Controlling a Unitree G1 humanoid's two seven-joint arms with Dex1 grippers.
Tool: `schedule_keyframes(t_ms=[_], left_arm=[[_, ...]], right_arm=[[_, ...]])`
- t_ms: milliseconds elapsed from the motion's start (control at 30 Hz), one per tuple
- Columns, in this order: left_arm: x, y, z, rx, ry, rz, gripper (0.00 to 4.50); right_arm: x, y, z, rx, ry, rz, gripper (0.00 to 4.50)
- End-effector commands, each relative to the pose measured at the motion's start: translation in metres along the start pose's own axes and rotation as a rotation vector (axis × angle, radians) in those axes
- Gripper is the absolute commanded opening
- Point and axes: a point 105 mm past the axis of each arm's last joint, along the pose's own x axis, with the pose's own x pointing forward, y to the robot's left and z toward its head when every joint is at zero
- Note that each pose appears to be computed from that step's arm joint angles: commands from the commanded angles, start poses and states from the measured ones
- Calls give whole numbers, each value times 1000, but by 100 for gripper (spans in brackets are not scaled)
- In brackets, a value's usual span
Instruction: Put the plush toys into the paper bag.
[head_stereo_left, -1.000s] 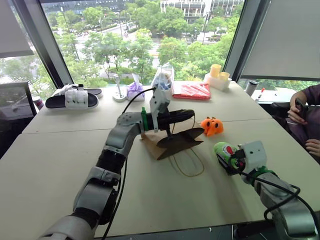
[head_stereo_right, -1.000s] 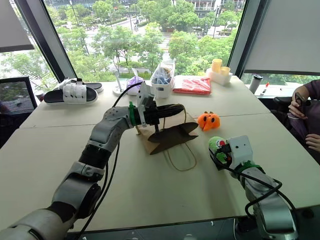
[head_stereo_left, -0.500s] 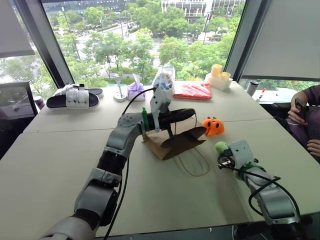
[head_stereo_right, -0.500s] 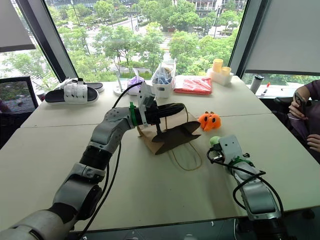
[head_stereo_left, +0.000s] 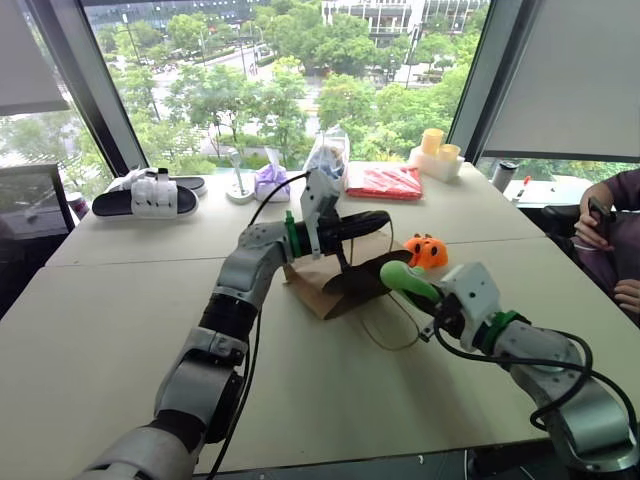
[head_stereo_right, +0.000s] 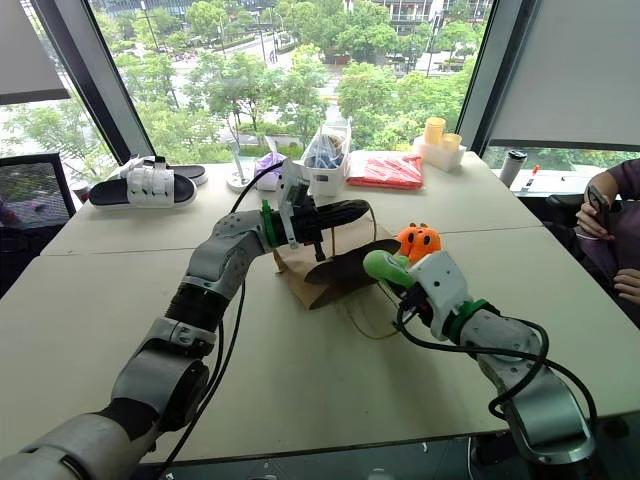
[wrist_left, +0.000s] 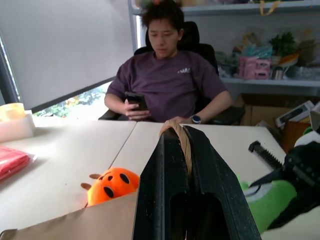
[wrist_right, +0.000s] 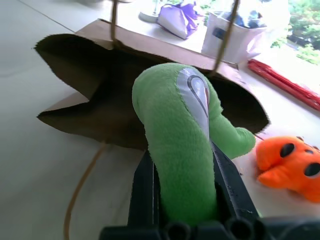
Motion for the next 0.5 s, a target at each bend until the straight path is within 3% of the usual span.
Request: schedule_keyframes(t_ms=[33,267,500], left_arm=[[4,-4,26,26,-69,-28,0],[-1,-11,28,-19,-95,-50,0],[-1,-8,35,-52,-128,-6,0]], right_arm=[[11,3,6,-31,-15,6,2],[66,7,4,-99,26,42,2],[97,9,1,-160,47,72,2]])
